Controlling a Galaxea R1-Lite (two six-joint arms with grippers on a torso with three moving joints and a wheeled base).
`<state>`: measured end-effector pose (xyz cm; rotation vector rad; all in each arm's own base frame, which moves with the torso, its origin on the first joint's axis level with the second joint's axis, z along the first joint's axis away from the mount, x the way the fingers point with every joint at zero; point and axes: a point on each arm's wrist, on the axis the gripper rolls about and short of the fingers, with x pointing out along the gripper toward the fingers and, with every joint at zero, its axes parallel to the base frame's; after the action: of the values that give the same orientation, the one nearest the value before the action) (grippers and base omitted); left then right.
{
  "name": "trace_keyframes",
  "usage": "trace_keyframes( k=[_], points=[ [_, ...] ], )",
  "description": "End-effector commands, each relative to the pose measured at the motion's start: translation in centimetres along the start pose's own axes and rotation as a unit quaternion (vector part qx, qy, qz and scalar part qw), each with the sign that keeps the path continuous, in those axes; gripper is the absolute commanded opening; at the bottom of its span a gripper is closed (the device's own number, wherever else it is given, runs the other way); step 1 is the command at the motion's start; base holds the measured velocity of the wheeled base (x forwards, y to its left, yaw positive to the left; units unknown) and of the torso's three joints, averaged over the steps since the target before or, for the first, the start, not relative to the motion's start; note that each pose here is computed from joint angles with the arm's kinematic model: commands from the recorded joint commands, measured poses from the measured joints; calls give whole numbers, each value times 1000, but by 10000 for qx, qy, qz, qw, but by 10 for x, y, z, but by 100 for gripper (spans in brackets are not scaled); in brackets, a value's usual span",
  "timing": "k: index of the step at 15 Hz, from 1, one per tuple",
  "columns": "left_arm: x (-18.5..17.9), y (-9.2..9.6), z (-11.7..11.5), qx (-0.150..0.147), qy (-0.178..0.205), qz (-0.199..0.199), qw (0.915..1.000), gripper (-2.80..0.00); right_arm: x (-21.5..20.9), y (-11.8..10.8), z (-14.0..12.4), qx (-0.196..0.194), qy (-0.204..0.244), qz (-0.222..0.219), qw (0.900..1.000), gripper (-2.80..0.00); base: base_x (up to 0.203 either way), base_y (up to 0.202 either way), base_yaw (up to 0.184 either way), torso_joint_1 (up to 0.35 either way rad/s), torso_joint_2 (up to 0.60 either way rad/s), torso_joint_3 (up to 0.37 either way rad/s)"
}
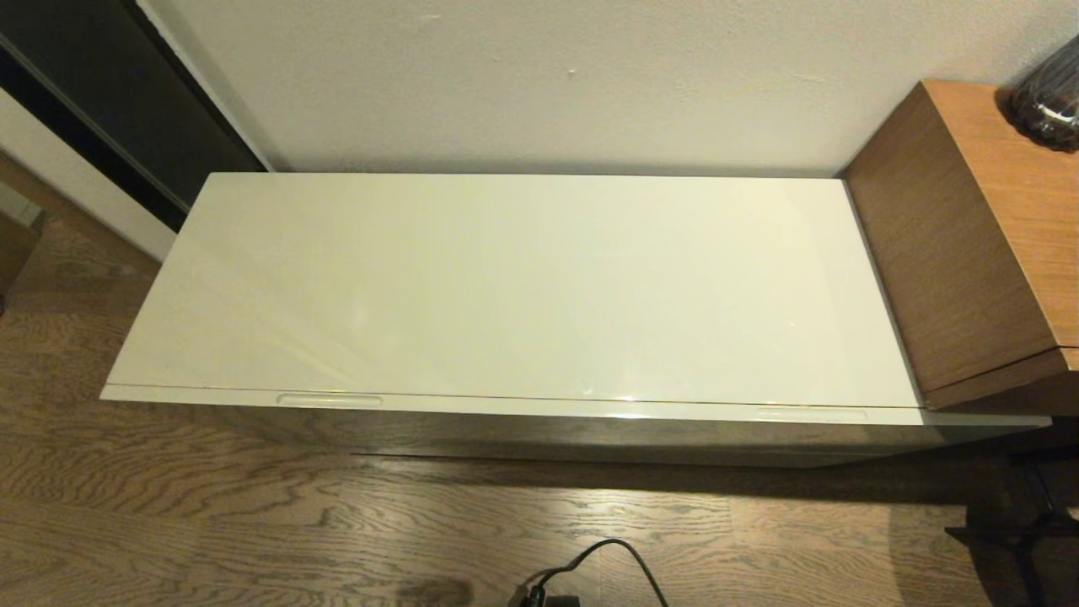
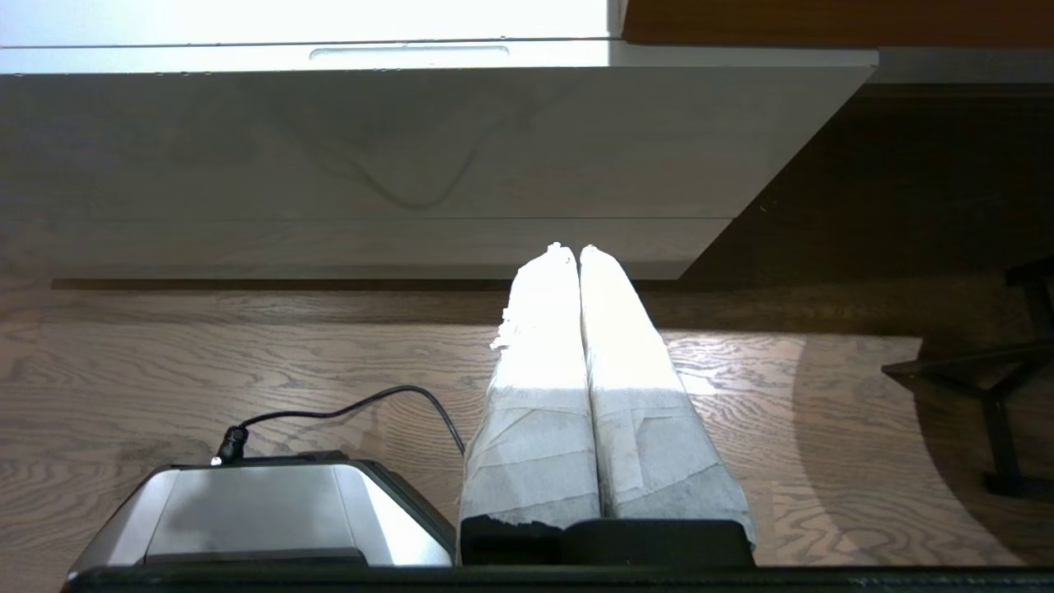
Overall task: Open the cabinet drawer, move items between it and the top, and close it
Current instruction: Open the drawer
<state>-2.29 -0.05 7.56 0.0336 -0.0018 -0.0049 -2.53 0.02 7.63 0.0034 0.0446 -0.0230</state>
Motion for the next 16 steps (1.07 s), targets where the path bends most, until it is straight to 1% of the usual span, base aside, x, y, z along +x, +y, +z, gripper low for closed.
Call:
trace_keyframes(
  k=[1, 16],
  points=[
    [0, 0, 0, 1, 9, 1, 10000, -280, 0, 0, 0, -1, -1, 0, 10000, -280, 0, 0, 0, 0, 0, 0],
    [0, 0, 0, 1, 8, 1, 10000, -280, 0, 0, 0, -38, -8, 5, 10000, -280, 0, 0, 0, 0, 0, 0]
  ],
)
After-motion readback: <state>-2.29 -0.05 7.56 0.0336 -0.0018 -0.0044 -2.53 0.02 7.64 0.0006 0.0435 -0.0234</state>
